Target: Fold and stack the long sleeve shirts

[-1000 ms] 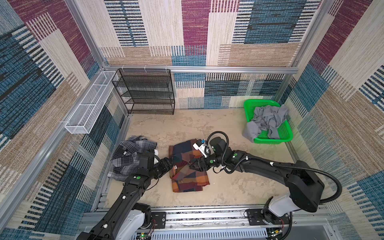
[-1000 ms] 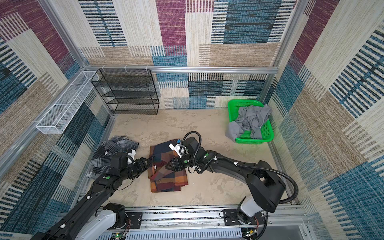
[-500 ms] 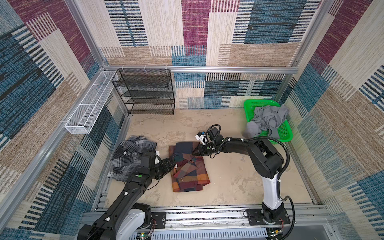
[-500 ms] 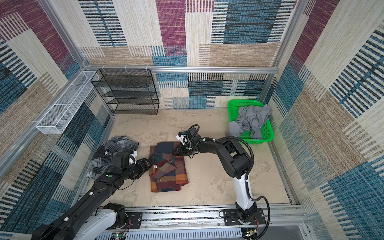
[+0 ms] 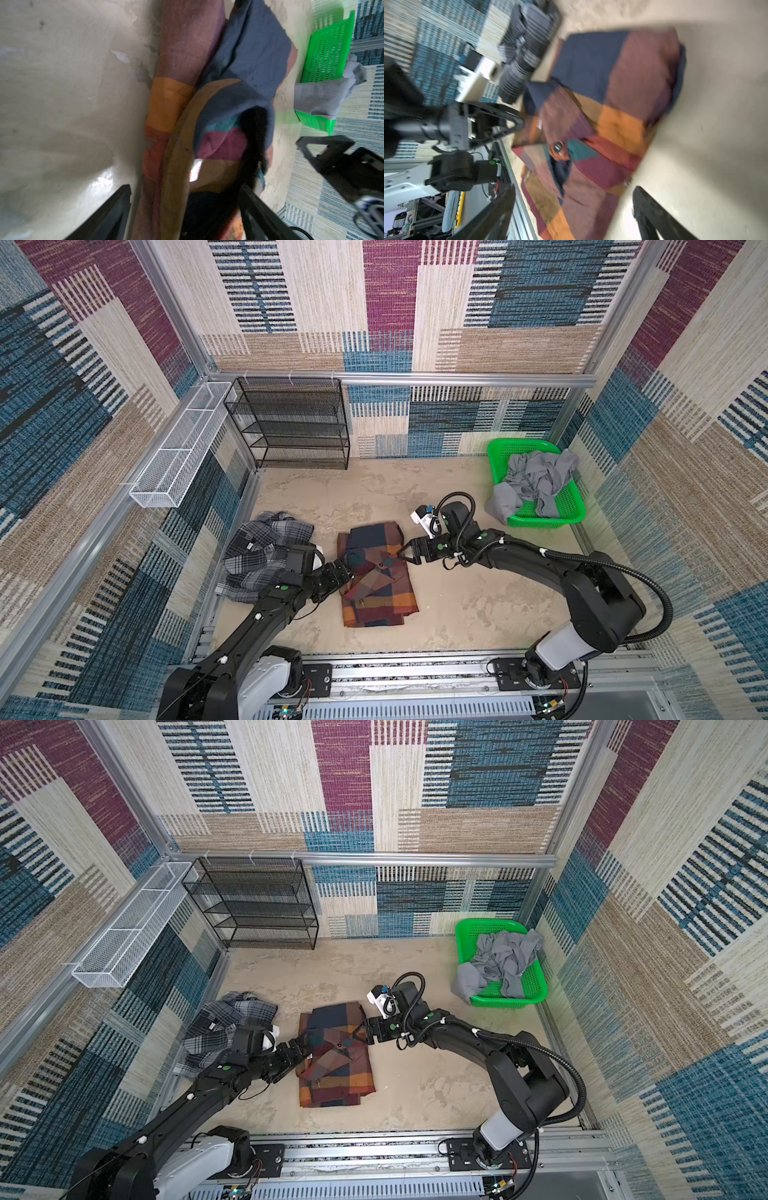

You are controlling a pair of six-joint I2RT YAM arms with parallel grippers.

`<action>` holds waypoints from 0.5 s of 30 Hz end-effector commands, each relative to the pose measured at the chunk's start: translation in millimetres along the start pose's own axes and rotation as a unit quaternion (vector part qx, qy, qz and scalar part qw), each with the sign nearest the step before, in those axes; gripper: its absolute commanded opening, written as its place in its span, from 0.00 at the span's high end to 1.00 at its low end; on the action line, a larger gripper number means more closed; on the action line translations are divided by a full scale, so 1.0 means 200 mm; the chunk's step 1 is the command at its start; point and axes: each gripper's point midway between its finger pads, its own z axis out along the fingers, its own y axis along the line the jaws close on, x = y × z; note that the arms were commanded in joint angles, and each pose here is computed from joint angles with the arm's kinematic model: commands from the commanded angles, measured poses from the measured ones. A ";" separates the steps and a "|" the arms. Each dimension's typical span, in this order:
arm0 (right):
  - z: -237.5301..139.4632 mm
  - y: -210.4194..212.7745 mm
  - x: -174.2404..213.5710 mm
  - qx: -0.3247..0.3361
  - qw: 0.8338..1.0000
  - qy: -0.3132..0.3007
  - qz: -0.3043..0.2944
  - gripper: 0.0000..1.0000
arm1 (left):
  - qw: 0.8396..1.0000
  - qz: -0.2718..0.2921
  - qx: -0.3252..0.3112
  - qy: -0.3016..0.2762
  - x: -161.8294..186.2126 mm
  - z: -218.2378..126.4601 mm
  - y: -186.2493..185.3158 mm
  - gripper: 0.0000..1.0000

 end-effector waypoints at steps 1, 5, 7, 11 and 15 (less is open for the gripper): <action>0.05 -0.08 0.04 0.011 1.000 -0.001 0.011 0.13 | 1.000 0.015 0.006 -0.014 -0.05 0.02 -0.02 0.16; 0.13 -0.11 0.07 -0.008 1.000 0.011 0.027 0.19 | 1.000 0.010 0.020 -0.012 -0.06 0.08 -0.03 0.20; 0.17 -0.11 0.06 -0.022 0.999 0.015 0.036 0.23 | 1.000 0.004 0.018 -0.005 -0.05 0.11 -0.01 0.22; 0.23 -0.09 0.08 -0.062 0.996 0.025 0.058 0.29 | 1.000 -0.003 0.015 0.003 -0.04 0.16 0.02 0.28; 0.30 -0.08 0.09 -0.067 0.995 0.032 0.063 0.33 | 1.000 -0.008 0.020 0.001 -0.05 0.20 0.03 0.39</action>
